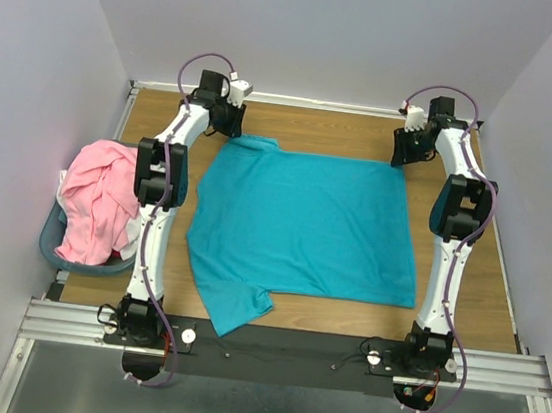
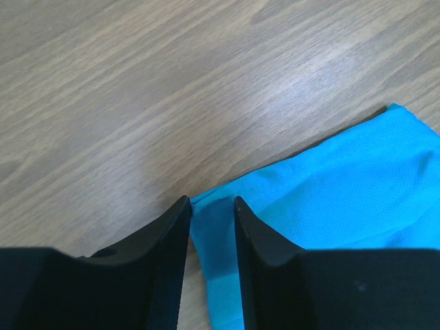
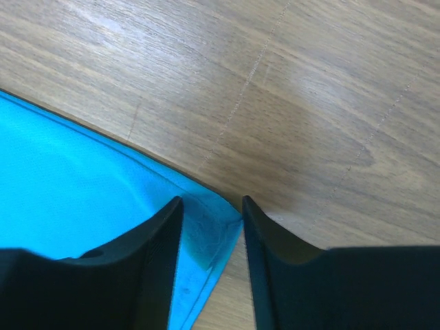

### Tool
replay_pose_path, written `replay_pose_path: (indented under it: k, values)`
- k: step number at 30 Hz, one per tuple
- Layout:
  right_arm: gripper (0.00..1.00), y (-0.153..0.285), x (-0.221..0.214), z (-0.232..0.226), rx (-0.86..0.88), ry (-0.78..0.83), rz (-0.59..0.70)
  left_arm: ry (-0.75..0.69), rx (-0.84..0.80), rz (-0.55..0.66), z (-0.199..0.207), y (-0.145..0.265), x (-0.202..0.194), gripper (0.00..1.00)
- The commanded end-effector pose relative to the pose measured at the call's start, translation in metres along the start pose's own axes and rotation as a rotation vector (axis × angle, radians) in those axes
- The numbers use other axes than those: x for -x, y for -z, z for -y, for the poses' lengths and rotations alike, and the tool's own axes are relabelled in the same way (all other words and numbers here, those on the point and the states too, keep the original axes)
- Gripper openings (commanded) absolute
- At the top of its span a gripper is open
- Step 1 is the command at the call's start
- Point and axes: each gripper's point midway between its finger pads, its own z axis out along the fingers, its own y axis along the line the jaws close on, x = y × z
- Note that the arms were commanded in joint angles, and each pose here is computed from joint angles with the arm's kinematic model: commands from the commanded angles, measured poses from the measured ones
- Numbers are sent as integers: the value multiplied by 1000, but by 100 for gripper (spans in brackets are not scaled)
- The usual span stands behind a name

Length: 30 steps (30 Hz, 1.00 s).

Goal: Fold and stack the t-shirts
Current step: Fold the tshirt

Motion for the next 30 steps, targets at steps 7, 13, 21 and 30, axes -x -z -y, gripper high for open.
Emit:
replay_pose_path:
  k: [7, 13, 21, 30]
  values:
    - [21, 3, 10, 7, -13, 28, 32, -19, 28, 10, -4, -6, 7, 1]
    - [1, 19, 28, 9, -41, 43, 74, -45, 56, 93, -7, 13, 42, 0]
    - [1, 36, 37, 5, -44, 63, 99, -95, 27, 203, 5, 49, 81, 0]
    - [1, 55, 40, -1, -47, 86, 112, -144, 10, 244, 19, 88, 95, 0]
